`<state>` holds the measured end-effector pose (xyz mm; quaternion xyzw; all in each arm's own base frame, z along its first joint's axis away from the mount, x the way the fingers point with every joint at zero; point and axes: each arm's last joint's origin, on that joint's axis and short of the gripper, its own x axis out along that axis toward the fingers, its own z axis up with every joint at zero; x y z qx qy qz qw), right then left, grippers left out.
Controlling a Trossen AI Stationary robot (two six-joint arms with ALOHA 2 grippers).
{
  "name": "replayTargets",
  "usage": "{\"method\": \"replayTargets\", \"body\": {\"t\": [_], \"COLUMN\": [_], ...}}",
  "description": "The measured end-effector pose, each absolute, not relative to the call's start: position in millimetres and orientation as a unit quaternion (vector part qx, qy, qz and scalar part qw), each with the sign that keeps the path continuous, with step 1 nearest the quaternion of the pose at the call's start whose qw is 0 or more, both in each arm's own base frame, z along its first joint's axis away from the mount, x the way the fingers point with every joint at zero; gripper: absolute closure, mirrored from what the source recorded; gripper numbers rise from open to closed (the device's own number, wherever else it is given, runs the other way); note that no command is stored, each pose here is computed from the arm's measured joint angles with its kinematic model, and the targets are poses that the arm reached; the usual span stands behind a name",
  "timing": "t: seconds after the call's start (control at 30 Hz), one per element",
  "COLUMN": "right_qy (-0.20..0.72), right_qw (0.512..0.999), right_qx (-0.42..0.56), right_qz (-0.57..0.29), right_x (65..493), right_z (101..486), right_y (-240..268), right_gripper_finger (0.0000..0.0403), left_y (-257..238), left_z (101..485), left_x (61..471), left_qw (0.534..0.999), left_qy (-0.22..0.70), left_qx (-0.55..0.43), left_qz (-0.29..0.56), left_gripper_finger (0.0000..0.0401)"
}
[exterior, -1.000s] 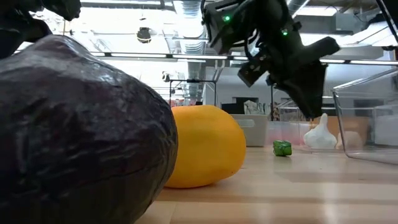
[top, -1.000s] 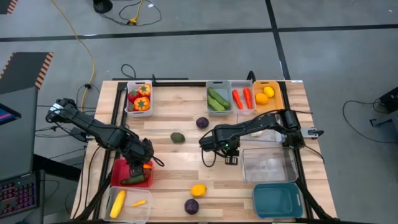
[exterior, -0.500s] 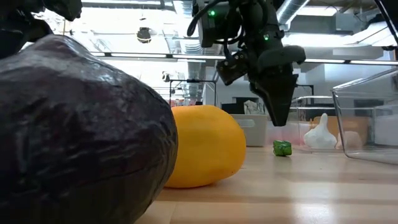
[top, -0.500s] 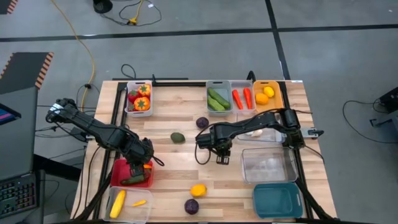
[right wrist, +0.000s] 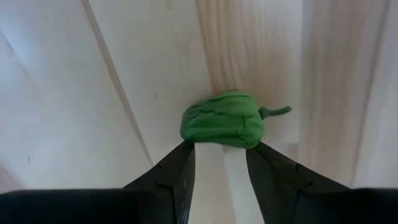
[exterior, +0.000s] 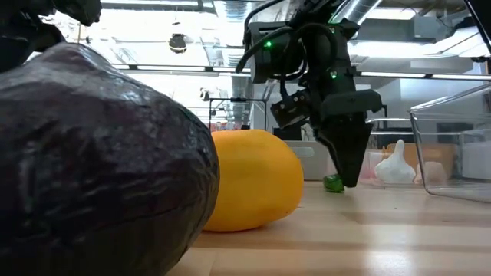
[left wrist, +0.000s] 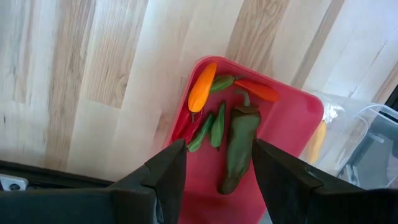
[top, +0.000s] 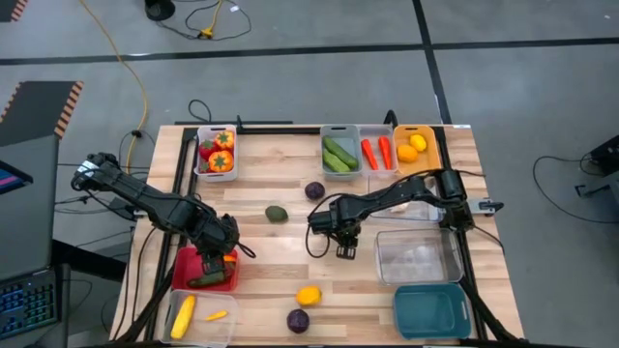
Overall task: Sort produce into baskets
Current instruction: Put the green chili pepper into the red bin
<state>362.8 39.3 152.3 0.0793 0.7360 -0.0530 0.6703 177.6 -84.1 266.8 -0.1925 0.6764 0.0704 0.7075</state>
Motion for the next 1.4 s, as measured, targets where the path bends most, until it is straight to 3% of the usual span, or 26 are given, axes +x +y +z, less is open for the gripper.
{"method": "replayTargets", "body": {"t": [0.3, 0.6, 0.9, 1.4], "right_qy": [0.728, 0.748, 0.721, 0.717], "right_qw": [0.679, 0.628, 0.626, 0.611], "right_qx": [0.084, 0.193, 0.259, 0.301], "right_qz": [-0.055, -0.089, -0.147, -0.151], "right_x": [364.5, 362.5, 368.9, 369.9], "right_z": [150.5, 160.4, 163.0, 163.2], "right_y": [39.2, 27.5, 21.3, 22.8], "right_gripper_finger": [0.0233, 0.0234, 0.0234, 0.0234], "left_y": [-83.5, -83.8, -84.4, -84.3], "left_z": [266.7, 266.8, 267.0, 267.0], "left_x": [178.1, 178.6, 180.0, 180.0], "left_qw": [0.713, 0.714, 0.718, 0.718], "left_qy": [0.672, 0.67, 0.665, 0.665], "left_qx": [-0.187, -0.188, -0.191, -0.191], "left_qz": [0.078, 0.076, 0.073, 0.073], "left_gripper_finger": [0.0231, 0.0231, 0.0231, 0.0231]}}
